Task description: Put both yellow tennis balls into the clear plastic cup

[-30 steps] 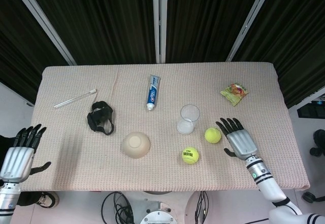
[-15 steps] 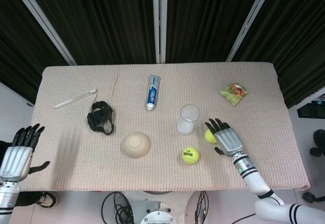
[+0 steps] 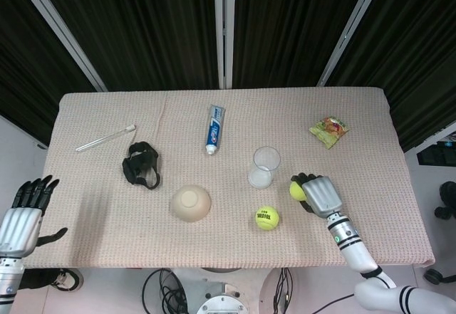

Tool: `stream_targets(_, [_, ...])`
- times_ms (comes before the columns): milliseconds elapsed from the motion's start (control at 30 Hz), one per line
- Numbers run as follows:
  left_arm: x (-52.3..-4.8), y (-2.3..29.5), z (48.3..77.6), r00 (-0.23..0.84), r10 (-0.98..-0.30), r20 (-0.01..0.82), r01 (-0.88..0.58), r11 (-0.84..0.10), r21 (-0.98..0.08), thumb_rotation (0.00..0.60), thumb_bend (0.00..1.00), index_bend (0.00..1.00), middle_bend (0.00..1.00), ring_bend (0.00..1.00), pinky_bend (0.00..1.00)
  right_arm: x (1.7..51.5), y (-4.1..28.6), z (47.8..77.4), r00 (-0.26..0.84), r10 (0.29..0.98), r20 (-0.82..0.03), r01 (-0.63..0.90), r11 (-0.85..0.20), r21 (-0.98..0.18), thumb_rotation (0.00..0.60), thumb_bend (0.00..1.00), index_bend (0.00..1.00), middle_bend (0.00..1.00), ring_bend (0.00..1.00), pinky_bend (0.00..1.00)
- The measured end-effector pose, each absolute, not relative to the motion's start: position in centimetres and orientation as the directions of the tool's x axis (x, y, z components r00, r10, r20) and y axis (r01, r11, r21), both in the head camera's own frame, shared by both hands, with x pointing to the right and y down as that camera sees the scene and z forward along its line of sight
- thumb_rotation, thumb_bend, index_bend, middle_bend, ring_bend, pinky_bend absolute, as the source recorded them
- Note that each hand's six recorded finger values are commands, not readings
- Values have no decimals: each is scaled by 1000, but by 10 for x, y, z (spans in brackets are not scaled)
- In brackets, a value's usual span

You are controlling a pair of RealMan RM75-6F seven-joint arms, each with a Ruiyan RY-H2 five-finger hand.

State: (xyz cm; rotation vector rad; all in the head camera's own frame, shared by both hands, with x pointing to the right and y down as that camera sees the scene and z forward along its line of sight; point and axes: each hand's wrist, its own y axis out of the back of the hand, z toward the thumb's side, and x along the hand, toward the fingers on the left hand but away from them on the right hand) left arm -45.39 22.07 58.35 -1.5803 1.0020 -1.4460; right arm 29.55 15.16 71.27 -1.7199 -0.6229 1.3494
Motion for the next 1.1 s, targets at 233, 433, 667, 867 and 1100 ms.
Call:
stream_targets(233, [-450,222,582,70,-913,403,-48,-406,-912,600,34,60,7,0,0,291,123,667,331,885,-327,-24,-338,-941,600,330,758,559,465,598])
stream_targets(433, [-445,223,580,83,-914,398,-43,-402,-915,600,33,60,7,0,0,271,93,634,370,906,-206,61,-245,-968,600,318,755,559,461,589])
stream_targets(667, [-439,225,577,103,-913,394,-40,-399,-916,600,33,60,7,0,0,236,70,627,421,884,-204,68,-255,-965,600,318,710,517,457,587])
stream_targets(867, [-440,225,576,104,-913,395,-41,-401,-915,600,33,60,7,0,0,217,66,634,442,863,-245,41,-292,-956,600,250,515,355,286,429])
stream_targets(1100, [-443,226,578,96,-908,407,-40,-413,-910,600,34,60,7,0,0,212,70,638,451,846,-283,79,-354,-932,600,177,178,114,22,165])
